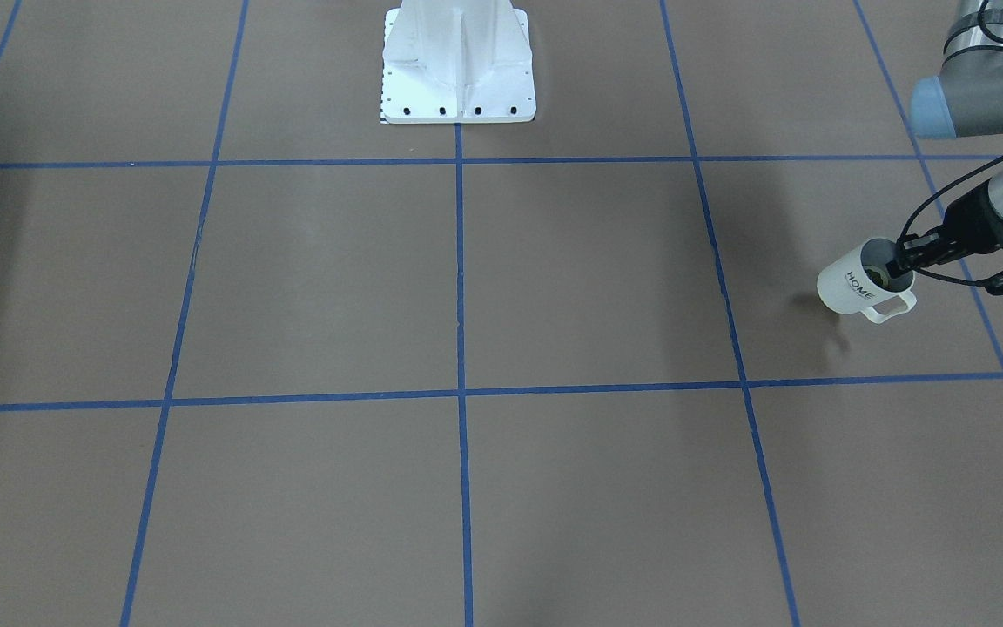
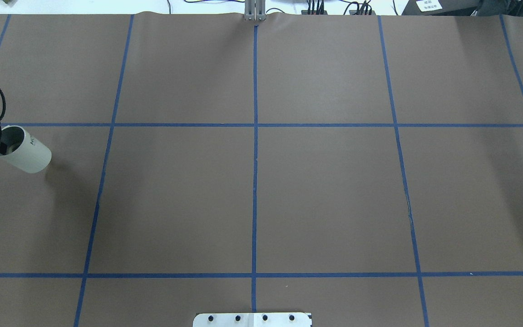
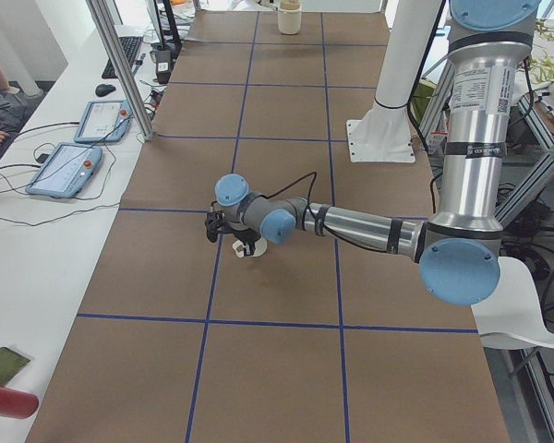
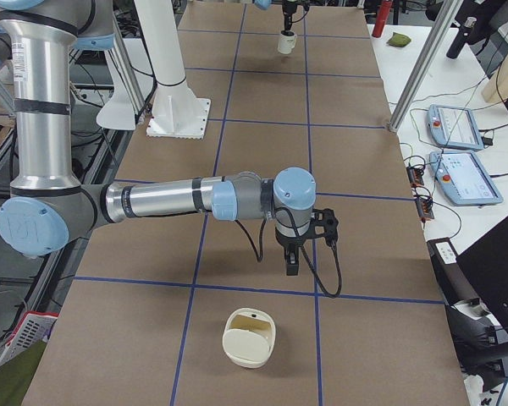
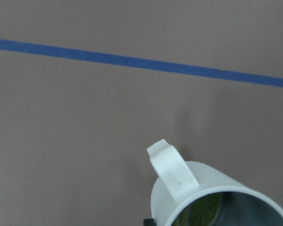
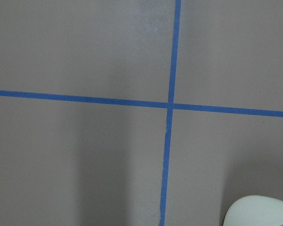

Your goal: Left arm hands cup to right arm to dump lemon

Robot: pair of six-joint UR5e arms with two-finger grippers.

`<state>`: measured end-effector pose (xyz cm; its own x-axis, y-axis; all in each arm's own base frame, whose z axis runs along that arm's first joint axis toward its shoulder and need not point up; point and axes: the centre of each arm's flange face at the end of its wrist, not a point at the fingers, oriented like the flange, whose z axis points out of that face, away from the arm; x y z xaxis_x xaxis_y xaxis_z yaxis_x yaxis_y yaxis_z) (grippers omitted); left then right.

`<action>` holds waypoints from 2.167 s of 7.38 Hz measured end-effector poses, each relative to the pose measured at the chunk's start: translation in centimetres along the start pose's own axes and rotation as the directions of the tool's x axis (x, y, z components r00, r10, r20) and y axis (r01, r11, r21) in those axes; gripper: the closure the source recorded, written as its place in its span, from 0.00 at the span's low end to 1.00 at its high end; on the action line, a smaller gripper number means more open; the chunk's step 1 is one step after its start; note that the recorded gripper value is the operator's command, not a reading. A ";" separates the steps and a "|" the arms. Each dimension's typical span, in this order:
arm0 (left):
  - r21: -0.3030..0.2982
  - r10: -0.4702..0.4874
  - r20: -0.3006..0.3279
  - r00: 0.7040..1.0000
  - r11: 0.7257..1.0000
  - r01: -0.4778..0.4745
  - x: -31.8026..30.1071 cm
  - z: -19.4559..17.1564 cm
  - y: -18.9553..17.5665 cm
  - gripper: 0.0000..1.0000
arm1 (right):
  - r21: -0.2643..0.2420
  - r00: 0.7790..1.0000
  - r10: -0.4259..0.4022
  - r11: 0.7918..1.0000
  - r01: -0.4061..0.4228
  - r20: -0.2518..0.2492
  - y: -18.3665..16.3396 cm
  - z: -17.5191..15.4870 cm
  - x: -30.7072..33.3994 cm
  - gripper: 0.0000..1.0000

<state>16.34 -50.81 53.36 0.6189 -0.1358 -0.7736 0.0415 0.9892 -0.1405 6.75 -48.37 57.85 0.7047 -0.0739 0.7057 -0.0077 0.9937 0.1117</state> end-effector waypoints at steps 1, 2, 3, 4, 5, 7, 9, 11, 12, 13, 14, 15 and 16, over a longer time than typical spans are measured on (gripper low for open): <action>-0.002 -0.022 0.007 1.000 1.000 0.022 3.5 -2.9 -0.6 1.00 | 0.024 1.000 -0.027 0.999 0.027 0.000 -1.3 -1.1 -1.3 0.00; -0.006 -0.041 0.016 0.999 0.999 0.041 7.3 -5.7 -1.1 1.00 | 0.041 0.999 -0.054 0.998 0.054 0.002 -2.2 -1.9 -2.6 0.00; -0.008 -0.062 0.020 0.998 0.998 0.062 10.9 -8.0 -1.6 1.00 | 0.039 0.997 -0.069 0.997 0.068 0.016 -2.4 -1.8 -3.4 0.00; -0.004 -0.095 0.016 0.995 0.995 0.095 14.2 -10.0 -2.1 1.00 | 0.035 0.996 -0.080 0.996 0.079 0.042 -2.2 -1.4 -4.0 0.00; 0.005 -0.134 0.004 0.991 0.991 0.134 17.4 -11.7 -2.7 1.00 | 0.042 0.993 -0.101 0.994 0.099 0.068 -2.1 -1.1 -4.5 0.00; 0.012 -0.215 -0.032 0.976 0.976 0.216 24.6 -13.5 -3.6 1.00 | 0.076 0.979 -0.174 0.983 0.167 0.102 -2.4 -0.5 -6.2 0.00; -0.023 -0.284 -0.046 0.958 0.959 0.283 32.1 -12.6 -3.3 1.00 | 0.104 0.955 -0.276 0.959 0.265 0.110 -4.3 0.0 -10.0 0.01; -0.060 -0.344 -0.048 0.938 0.938 0.341 38.5 -11.5 -2.2 1.00 | 0.143 0.923 -0.368 0.925 0.352 0.112 -6.9 -0.1 -15.8 0.01; -0.074 -0.365 -0.052 0.930 0.930 0.361 40.6 -10.8 -1.4 1.00 | 0.178 0.923 -0.375 0.917 0.357 0.086 -8.0 0.4 -19.6 0.01; -0.085 -0.382 -0.061 0.922 0.922 0.377 42.0 -10.1 -0.7 1.00 | 0.238 0.931 -0.360 0.911 0.337 0.056 -8.3 1.9 -23.7 0.01; -0.093 -0.398 -0.070 0.915 0.916 0.391 42.9 -9.6 -0.3 1.00 | 0.299 0.938 -0.341 0.904 0.307 0.067 -7.8 3.5 -27.3 0.01; -0.099 -0.414 -0.075 0.907 0.908 0.406 43.5 -9.3 0.0 1.00 | 0.346 0.934 -0.338 0.895 0.282 0.112 -7.0 4.6 -30.3 0.01; -0.105 -0.434 -0.073 0.898 0.899 0.426 44.2 -9.1 0.0 1.00 | 0.395 0.917 -0.367 0.874 0.282 0.157 -6.0 5.1 -32.8 0.01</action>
<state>36.58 -57.29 13.58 0.4805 -0.5553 -0.6788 0.2184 0.8254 -0.5207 -19.98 -52.34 37.60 0.5373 -0.4456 0.7161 -0.0885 0.8146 0.5733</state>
